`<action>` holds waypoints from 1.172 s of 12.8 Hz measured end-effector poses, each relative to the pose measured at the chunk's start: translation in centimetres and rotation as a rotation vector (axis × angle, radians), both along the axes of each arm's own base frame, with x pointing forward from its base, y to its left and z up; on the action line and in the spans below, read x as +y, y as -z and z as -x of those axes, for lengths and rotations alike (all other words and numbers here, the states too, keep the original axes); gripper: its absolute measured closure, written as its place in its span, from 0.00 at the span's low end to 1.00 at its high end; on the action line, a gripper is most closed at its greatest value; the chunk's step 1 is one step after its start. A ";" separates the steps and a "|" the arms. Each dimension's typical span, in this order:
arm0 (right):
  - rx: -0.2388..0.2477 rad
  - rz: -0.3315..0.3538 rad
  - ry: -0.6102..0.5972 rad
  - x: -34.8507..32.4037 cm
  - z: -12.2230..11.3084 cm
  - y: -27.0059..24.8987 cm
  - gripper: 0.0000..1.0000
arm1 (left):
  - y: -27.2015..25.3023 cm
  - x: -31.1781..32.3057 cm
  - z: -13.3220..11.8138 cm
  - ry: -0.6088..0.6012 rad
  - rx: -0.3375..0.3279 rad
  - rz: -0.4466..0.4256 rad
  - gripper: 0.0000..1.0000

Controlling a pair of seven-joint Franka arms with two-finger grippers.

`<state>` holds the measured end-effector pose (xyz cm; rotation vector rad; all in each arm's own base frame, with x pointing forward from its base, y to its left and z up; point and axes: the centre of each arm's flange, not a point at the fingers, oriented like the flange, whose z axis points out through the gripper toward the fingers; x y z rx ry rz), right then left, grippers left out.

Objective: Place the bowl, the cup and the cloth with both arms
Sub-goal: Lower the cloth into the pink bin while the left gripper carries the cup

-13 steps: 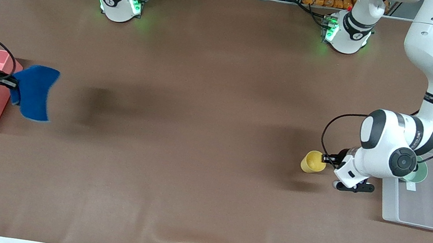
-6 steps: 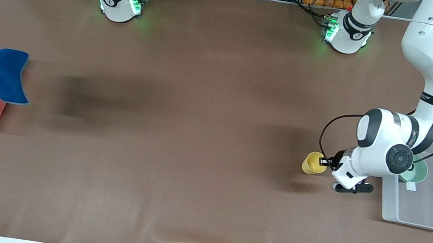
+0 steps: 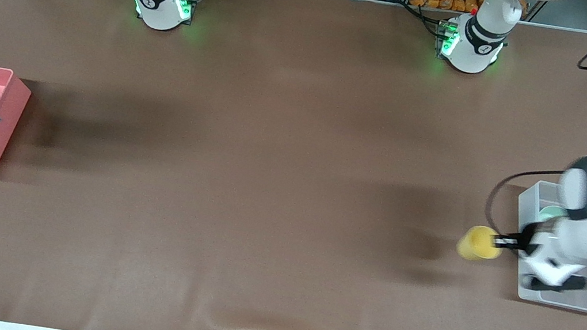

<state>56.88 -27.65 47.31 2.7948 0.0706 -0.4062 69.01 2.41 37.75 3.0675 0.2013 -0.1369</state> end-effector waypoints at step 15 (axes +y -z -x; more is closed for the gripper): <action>-0.079 0.032 -0.269 -12.1 -0.5 9.7 0.98 | 7.7 20.4 -1.6 0.159 -0.113 -0.044 0.97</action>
